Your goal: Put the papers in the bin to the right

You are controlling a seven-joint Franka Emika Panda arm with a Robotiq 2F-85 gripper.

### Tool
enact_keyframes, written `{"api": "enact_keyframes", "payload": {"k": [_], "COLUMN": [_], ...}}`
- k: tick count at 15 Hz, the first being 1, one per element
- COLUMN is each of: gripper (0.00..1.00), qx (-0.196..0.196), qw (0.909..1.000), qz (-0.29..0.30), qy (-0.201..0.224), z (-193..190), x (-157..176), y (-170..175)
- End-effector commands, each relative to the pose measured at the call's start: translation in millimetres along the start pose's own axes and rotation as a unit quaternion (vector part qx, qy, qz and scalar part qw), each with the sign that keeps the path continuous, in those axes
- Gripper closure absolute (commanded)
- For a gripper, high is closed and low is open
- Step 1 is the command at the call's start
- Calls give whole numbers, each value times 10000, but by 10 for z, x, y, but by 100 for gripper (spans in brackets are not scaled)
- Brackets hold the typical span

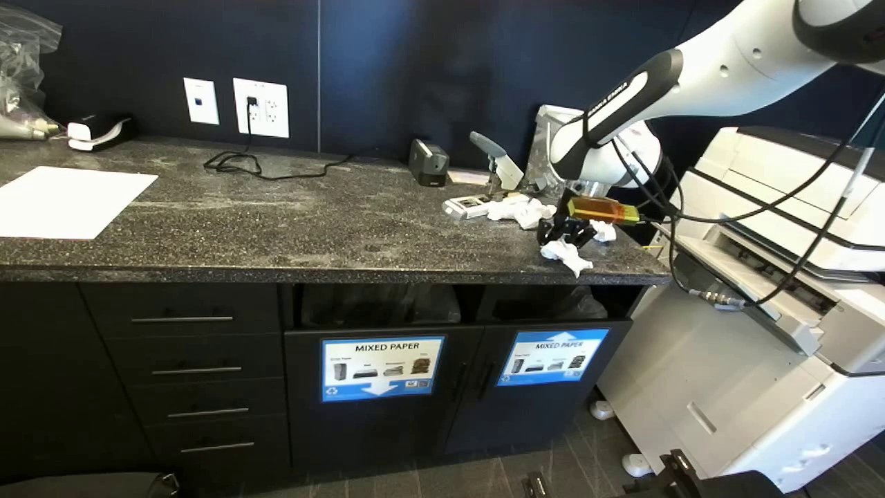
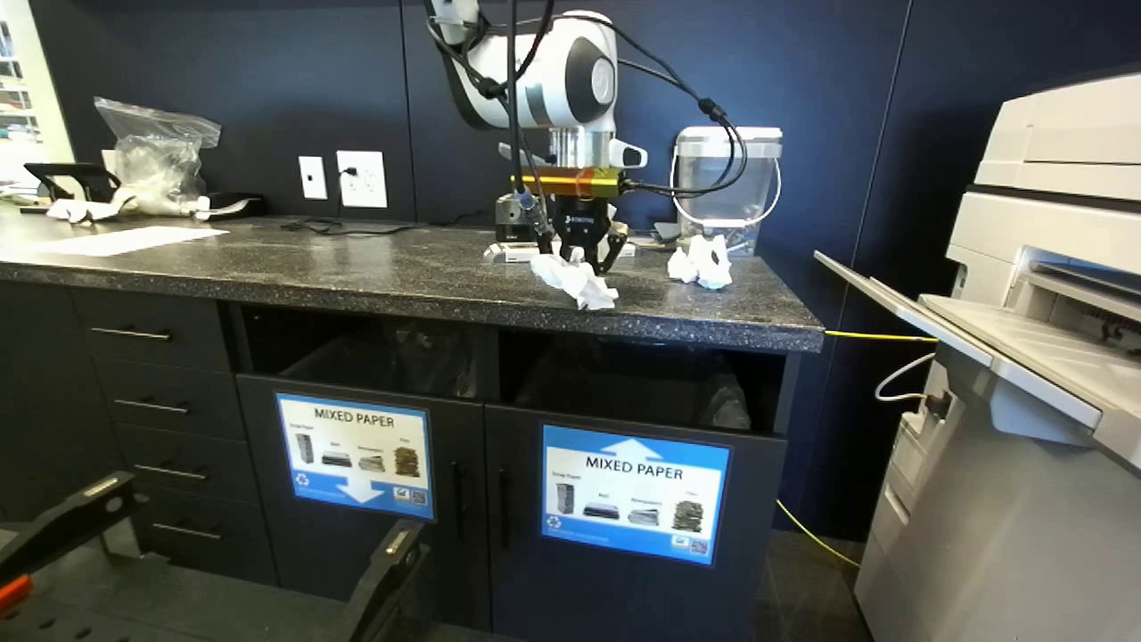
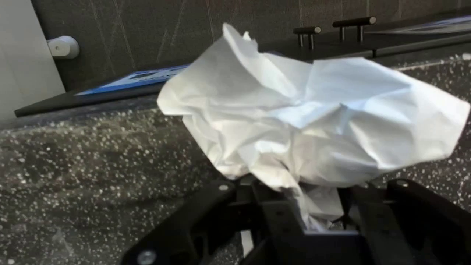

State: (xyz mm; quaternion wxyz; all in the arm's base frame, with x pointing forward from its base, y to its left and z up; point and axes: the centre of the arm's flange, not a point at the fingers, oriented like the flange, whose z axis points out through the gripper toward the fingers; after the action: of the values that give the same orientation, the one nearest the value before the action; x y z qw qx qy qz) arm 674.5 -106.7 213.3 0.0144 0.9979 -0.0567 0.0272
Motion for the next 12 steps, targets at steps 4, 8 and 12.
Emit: {"api": "enact_keyframes", "payload": {"k": [4,8,12], "gripper": [81,81,81], "qx": [390,476,606], "qw": [9991,9985,9975], "qz": [-138,-166,-171], "qy": [102,217,332], "z": [18,97,358], "x": [-718,-991,-1354], "y": [147,175,214]}}
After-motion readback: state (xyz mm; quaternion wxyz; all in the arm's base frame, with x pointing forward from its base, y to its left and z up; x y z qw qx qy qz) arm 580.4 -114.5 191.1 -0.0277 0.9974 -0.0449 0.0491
